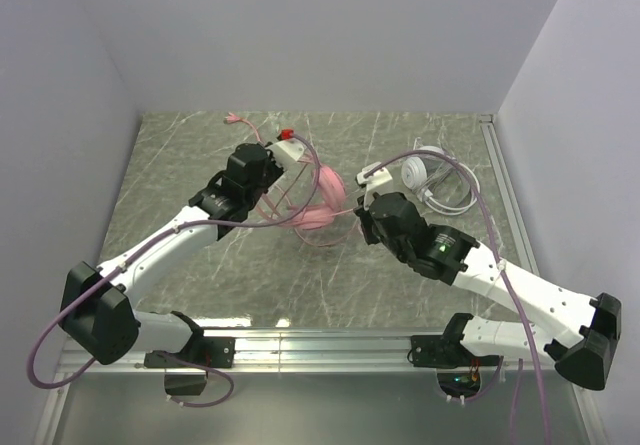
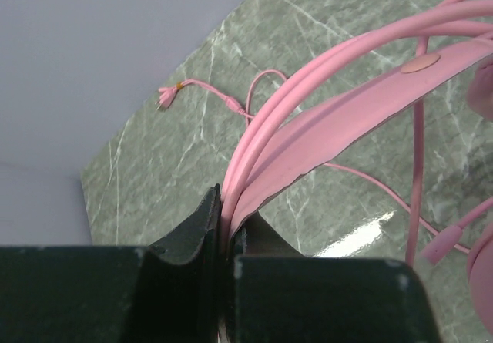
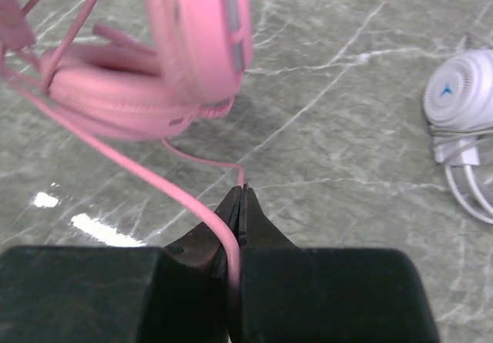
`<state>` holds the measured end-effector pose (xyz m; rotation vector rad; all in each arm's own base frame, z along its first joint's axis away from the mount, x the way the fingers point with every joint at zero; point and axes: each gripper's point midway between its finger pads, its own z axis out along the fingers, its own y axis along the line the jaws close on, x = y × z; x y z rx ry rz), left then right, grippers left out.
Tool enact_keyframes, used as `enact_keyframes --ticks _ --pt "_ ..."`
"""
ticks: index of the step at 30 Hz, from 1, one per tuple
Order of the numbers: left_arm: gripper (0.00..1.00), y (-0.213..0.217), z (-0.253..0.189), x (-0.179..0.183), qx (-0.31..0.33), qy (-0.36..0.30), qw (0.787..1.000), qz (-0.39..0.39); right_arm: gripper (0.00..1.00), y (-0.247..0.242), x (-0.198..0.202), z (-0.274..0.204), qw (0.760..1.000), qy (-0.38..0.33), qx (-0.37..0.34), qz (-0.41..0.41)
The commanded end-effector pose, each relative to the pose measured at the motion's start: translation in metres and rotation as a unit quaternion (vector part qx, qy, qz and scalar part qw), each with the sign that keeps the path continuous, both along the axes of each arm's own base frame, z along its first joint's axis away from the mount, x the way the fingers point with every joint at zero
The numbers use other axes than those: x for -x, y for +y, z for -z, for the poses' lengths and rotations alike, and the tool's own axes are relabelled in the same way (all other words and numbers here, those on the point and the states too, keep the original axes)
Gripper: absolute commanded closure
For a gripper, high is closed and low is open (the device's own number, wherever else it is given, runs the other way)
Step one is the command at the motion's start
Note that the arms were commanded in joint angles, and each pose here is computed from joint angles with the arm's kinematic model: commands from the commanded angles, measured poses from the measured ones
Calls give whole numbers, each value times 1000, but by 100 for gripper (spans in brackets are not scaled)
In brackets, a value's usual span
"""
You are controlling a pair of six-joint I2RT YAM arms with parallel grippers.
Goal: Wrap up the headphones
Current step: Wrap the headphone cable with the right arm
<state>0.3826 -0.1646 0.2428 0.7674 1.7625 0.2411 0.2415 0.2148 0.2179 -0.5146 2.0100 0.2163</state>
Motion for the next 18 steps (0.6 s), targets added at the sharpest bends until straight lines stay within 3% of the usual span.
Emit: enact_keyframes --ticks 1,18 --pt "100 -3 -12 4 -47 -26 998 33 100 -18 -21 -39 998 -47 -13 47" --pt "100 -34 -3 44 -106 -5 986 131 100 -58 -53 -39 984 -75 48 152"
